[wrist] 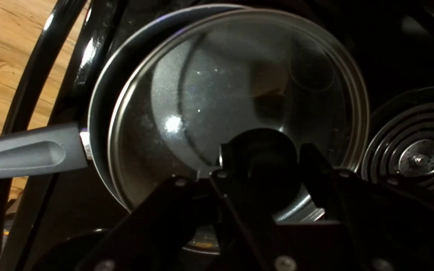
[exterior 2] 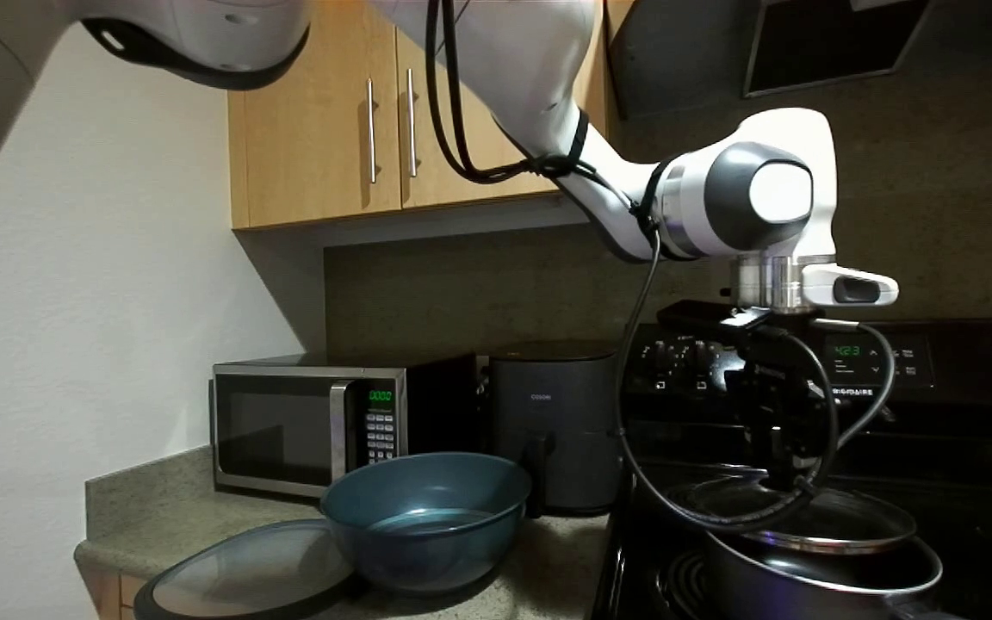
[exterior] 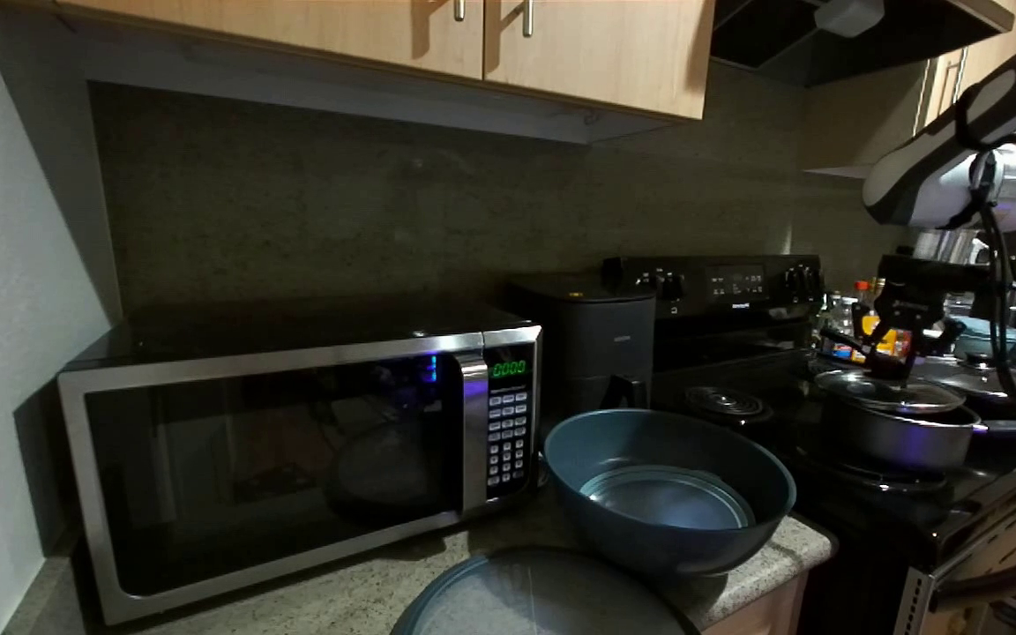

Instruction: Remove the lid from the bowl and put it on the pan

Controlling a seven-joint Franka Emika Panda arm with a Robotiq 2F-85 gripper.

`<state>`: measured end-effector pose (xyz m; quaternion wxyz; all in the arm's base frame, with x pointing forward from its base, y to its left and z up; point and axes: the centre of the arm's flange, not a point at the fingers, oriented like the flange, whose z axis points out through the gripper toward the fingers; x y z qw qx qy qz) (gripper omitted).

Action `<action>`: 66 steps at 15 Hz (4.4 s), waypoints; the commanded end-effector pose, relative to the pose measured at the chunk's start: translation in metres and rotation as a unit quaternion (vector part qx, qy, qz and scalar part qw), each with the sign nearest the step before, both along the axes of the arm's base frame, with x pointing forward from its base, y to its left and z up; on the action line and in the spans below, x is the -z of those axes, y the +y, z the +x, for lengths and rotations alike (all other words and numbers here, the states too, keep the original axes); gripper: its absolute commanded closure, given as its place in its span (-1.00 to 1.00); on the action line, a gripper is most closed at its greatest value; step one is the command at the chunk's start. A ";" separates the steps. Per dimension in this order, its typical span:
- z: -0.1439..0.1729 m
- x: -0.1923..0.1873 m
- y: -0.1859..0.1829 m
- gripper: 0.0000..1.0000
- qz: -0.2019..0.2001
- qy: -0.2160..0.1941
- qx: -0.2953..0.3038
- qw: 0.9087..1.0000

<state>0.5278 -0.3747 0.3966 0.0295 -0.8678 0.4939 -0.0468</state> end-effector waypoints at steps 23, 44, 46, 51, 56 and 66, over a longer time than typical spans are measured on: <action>-0.088 -0.060 0.021 0.57 -0.020 -0.063 -0.017 0.998; -0.031 -0.020 -0.008 0.57 0.034 -0.064 0.011 0.997; -0.028 -0.017 -0.010 0.57 0.039 -0.064 0.018 0.997; -0.032 -0.009 -0.029 0.57 0.043 -0.052 0.044 0.997; -0.043 -0.007 -0.048 0.57 0.044 -0.048 0.059 0.996; -0.005 0.018 -0.015 0.57 0.035 -0.025 0.003 0.999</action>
